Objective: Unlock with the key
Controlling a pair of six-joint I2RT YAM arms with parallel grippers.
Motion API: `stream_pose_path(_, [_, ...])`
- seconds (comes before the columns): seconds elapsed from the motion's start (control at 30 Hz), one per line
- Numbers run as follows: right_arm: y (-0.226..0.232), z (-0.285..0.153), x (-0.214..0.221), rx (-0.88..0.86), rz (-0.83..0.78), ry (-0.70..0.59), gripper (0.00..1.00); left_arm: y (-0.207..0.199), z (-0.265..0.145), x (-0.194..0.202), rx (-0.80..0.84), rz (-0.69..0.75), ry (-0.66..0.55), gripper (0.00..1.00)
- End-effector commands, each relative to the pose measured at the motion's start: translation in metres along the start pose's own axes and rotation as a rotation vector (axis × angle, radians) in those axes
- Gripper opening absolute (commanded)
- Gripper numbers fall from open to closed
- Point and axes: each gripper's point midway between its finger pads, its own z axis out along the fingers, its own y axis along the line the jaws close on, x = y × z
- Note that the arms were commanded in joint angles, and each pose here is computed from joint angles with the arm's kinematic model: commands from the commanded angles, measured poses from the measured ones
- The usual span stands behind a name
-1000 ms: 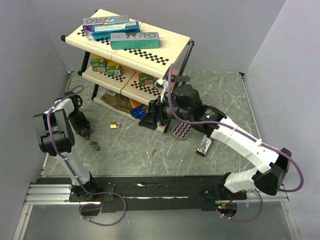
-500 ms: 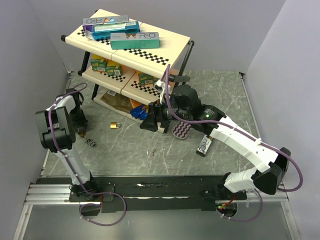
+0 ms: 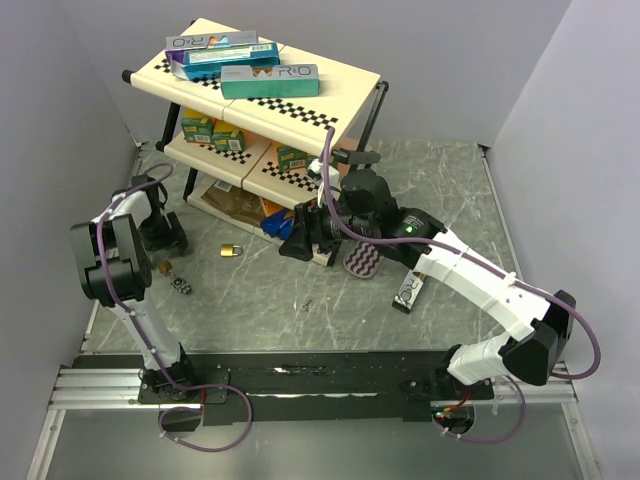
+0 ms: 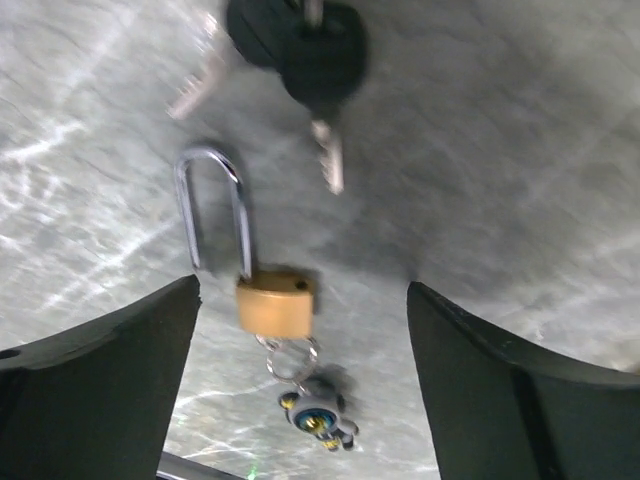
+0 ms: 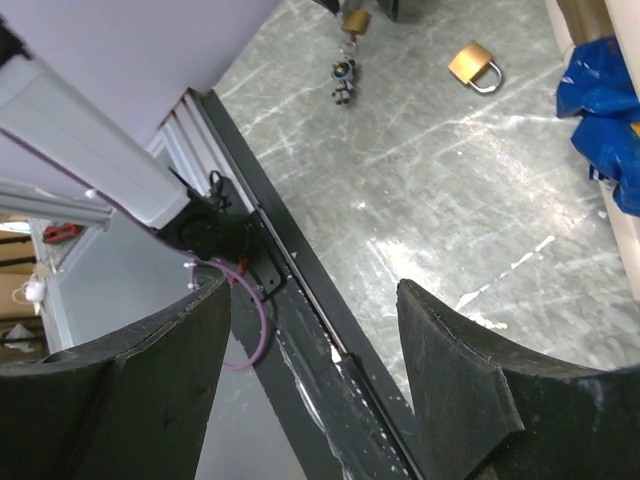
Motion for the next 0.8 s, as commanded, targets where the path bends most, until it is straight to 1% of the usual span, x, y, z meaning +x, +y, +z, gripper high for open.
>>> stream_pose_path(0.0, [-0.001, -0.002, -0.008, 0.035, -0.040, -0.016, 0.73, -0.018, -0.041, -0.012, 0.082, -0.016, -0.124, 0.92])
stream_pose_path(0.03, [-0.004, 0.000, -0.005, 0.049, -0.047, -0.009, 0.73, -0.019, -0.057, -0.015, 0.093, -0.018, -0.171, 0.94])
stream_pose_path(0.1, [-0.010, 0.004, 0.009, 0.082, -0.079, 0.018, 0.73, -0.023, -0.071, -0.015, 0.104, -0.007, -0.213, 0.97])
stream_pose_path(0.13, [-0.017, 0.006, 0.012, 0.118, -0.092, 0.017, 0.72, -0.021, -0.087, -0.019, 0.107, -0.009, -0.264, 0.99])
stream_pose_path(0.17, [-0.019, 0.009, 0.026, 0.133, -0.110, 0.050, 0.72, -0.020, -0.092, -0.018, 0.106, -0.007, -0.283, 0.99])
stream_pose_path(0.23, [-0.028, 0.012, 0.035, 0.201, -0.161, 0.059, 0.72, -0.020, -0.113, -0.018, 0.133, -0.009, -0.344, 0.99])
stream_pose_path(0.27, [-0.026, 0.015, 0.050, 0.214, -0.187, 0.092, 0.72, -0.022, -0.119, -0.016, 0.152, -0.006, -0.362, 0.99])
stream_pose_path(0.33, [-0.034, 0.019, 0.060, 0.272, -0.226, 0.107, 0.72, -0.030, -0.136, -0.009, 0.207, 0.013, -0.417, 0.99])
stream_pose_path(0.37, [-0.037, 0.025, 0.073, 0.275, -0.230, 0.131, 0.72, -0.037, -0.143, -0.010, 0.238, 0.026, -0.455, 0.99])
stream_pose_path(0.47, [-0.049, 0.038, 0.103, 0.280, -0.197, 0.191, 0.70, -0.066, -0.156, 0.010, 0.364, 0.103, -0.484, 0.98])
stream_pose_path(0.53, [-0.058, 0.046, 0.116, 0.292, -0.180, 0.219, 0.68, -0.084, -0.161, 0.029, 0.444, 0.138, -0.477, 0.98])
stream_pose_path(0.57, [-0.063, 0.048, 0.120, 0.315, -0.185, 0.233, 0.68, -0.098, -0.169, 0.034, 0.530, 0.151, -0.482, 0.98])
stream_pose_path(0.63, [-0.077, 0.053, 0.131, 0.366, -0.205, 0.267, 0.67, -0.106, -0.175, 0.050, 0.630, 0.117, -0.477, 0.98])
stream_pose_path(0.67, [-0.085, 0.054, 0.136, 0.398, -0.212, 0.279, 0.67, -0.113, -0.173, 0.064, 0.699, 0.113, -0.445, 0.98])
stream_pose_path(0.7, [-0.089, 0.056, 0.141, 0.410, -0.216, 0.295, 0.67, -0.118, -0.191, 0.063, 0.772, 0.073, -0.492, 0.98])
stream_pose_path(0.77, [-0.098, 0.064, 0.156, 0.424, -0.209, 0.331, 0.66, -0.122, -0.201, 0.071, 0.850, 0.058, -0.503, 0.97])
